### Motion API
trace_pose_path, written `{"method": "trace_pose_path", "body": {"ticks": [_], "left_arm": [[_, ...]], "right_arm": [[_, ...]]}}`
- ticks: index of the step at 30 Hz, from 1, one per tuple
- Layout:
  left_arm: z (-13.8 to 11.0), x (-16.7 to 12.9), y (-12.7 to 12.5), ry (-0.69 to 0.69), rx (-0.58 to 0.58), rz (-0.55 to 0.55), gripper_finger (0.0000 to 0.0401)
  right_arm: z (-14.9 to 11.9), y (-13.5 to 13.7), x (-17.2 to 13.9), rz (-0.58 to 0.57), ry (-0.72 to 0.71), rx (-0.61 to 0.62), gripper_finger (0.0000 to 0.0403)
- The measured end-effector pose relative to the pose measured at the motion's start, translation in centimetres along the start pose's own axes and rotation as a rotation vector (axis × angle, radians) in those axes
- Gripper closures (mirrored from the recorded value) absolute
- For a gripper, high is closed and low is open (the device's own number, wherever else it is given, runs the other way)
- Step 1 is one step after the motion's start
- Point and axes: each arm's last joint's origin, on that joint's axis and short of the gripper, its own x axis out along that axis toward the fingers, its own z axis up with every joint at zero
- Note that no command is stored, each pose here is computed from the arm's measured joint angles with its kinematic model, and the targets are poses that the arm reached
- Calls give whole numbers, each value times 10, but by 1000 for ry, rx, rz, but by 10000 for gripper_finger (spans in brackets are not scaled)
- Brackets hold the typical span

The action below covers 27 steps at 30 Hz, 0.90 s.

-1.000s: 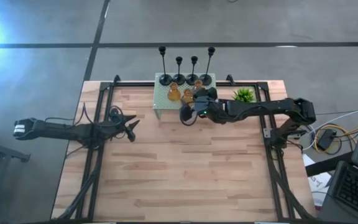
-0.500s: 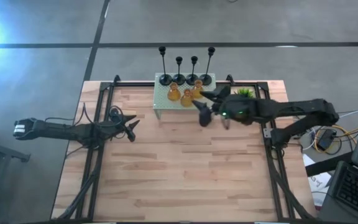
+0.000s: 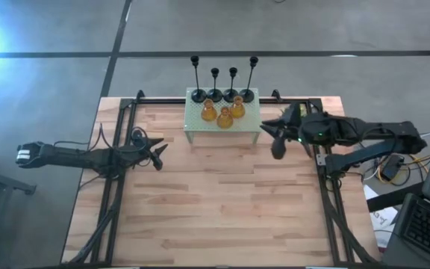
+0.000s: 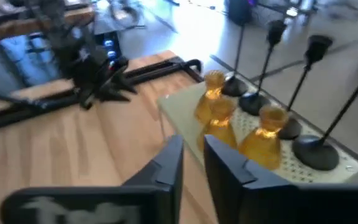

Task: Pick & Place candle stick holders
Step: Return to Home Position

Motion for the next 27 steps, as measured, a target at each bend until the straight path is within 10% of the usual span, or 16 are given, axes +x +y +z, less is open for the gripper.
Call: {"method": "trace_pose_path", "body": {"ticks": [16, 27], "left_arm": [[0, 0, 0, 0, 0, -1, 252], [0, 0, 0, 0, 0, 0, 252]], "right_arm": [[-166, -48, -6, 340, -224, -177, 394], [-215, -63, -11, 395, -369, -179, 395]]}}
